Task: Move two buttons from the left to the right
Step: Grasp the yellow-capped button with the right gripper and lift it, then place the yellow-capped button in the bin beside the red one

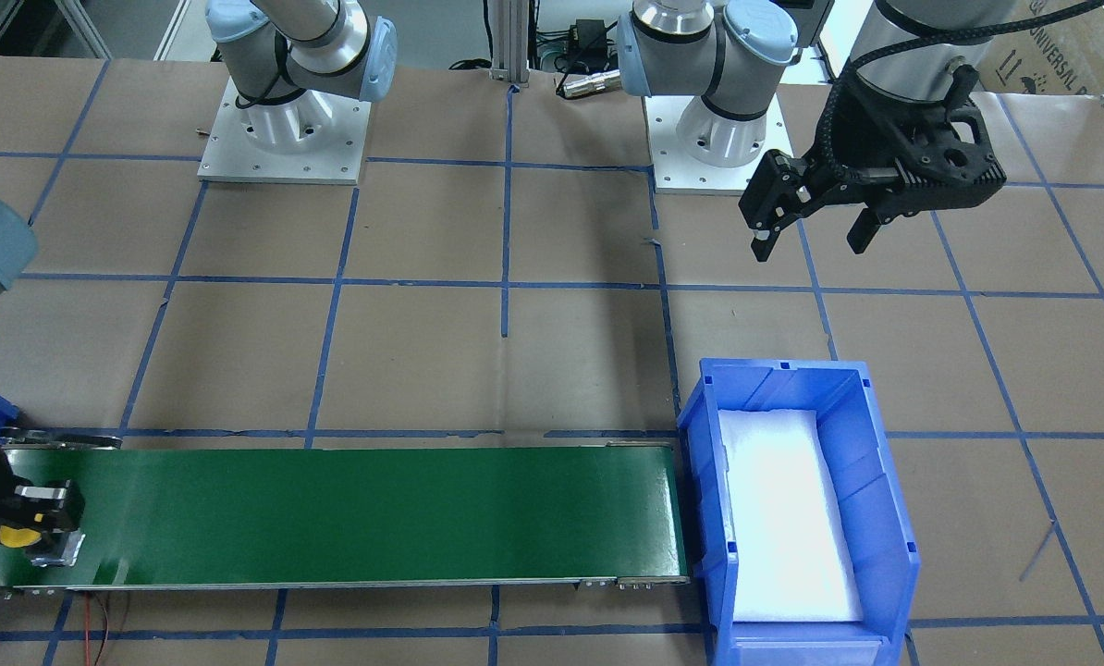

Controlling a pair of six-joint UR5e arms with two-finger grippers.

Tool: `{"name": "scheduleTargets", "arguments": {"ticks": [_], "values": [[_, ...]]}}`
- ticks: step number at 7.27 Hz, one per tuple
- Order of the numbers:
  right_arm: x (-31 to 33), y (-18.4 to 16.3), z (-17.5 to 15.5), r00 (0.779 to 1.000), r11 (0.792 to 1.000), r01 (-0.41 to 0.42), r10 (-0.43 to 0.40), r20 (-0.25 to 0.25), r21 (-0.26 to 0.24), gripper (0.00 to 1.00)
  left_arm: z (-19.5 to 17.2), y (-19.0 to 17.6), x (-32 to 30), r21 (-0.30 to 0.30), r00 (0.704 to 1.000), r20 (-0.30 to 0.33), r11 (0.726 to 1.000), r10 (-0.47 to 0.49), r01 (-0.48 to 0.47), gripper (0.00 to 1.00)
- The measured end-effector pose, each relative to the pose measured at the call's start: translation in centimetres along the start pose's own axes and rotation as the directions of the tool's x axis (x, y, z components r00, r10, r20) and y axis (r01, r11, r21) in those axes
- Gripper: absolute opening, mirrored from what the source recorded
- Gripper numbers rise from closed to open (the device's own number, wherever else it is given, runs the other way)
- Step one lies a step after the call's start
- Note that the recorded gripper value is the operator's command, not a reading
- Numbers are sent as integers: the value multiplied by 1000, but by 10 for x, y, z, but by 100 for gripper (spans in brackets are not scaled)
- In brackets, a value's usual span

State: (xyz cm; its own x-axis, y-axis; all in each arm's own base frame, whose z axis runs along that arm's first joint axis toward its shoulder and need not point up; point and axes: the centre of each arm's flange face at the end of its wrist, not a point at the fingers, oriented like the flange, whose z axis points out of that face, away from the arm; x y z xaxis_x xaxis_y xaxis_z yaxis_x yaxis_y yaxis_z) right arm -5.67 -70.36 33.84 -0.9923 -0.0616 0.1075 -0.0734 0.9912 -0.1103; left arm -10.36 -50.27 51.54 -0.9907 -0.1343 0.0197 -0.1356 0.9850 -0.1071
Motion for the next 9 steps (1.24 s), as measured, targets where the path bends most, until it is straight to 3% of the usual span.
{"name": "scheduleTargets", "arguments": {"ticks": [4, 6, 9], "values": [[172, 35, -22, 994, 996, -88, 90, -60, 30, 27, 0, 0, 0, 0, 1000, 0, 1000, -1, 1, 100], [231, 60, -6, 997, 996, -81, 81, -15, 33, 27, 0, 0, -1, 0, 1000, 0, 1000, -1, 1, 100], [252, 75, 54, 999, 1000, -26, 26, 44, 14, 27, 0, 0, 0, 0, 1000, 0, 1000, -1, 1, 100]]}}
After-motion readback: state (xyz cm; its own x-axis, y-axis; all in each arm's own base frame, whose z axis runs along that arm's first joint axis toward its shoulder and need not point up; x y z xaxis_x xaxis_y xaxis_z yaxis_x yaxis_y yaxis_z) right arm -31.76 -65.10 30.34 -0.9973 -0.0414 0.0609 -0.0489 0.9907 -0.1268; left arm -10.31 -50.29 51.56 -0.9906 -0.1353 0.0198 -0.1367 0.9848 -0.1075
